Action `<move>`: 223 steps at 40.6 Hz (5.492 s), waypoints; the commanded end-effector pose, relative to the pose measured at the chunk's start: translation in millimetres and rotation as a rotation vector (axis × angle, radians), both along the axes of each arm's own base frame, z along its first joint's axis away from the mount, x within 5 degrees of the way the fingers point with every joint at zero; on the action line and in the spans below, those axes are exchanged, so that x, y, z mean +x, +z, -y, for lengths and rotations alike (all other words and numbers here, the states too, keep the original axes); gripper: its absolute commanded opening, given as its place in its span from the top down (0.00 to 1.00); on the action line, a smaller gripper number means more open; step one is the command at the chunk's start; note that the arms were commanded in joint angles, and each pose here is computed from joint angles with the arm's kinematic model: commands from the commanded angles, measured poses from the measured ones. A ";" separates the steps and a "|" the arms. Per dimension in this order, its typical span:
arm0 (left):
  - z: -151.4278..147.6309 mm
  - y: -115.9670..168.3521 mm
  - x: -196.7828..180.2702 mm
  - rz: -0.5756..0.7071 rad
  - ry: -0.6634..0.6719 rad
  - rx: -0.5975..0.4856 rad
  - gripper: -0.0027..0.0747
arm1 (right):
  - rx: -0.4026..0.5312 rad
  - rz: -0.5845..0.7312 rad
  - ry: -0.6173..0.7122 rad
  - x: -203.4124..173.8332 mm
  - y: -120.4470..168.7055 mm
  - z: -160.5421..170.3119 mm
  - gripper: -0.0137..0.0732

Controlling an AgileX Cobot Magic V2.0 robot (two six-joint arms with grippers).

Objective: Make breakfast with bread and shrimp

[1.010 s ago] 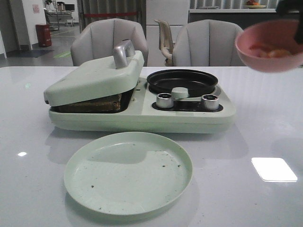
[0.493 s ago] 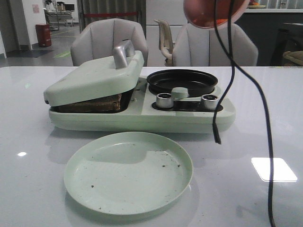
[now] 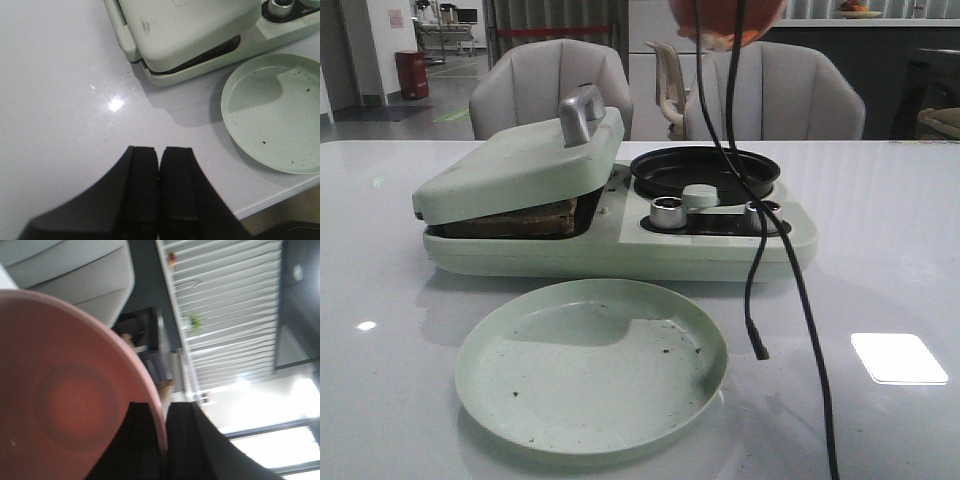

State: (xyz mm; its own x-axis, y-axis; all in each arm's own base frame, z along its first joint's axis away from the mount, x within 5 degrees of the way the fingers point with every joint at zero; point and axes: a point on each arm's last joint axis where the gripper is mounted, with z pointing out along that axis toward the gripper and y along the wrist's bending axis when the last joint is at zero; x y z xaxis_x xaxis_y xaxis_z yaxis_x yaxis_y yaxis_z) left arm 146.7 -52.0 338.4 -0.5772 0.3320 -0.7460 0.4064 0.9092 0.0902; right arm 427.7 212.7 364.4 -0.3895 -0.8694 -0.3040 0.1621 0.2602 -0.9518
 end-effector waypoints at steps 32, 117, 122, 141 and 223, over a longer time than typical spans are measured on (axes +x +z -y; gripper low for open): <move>2.0 14.2 2.3 0.094 -0.006 -0.035 0.84 | 0.669 -0.135 -0.209 -49.0 60.7 81.6 0.79; 1.9 11.5 0.2 0.057 -0.007 -0.032 0.84 | 1.351 -0.527 0.053 -213.2 -36.2 186.5 0.36; 1.7 10.9 -0.3 0.049 -0.007 -0.029 0.84 | 1.350 -0.501 0.024 -244.8 -38.0 192.2 0.36; 1.6 10.4 -0.6 0.042 -0.007 -0.026 0.84 | 1.338 -0.458 -0.011 -303.4 -69.4 200.8 0.65; -50.8 -114.8 -94.5 0.913 0.327 -0.347 0.84 | 1.340 -0.450 -0.005 -302.8 -68.8 200.7 0.79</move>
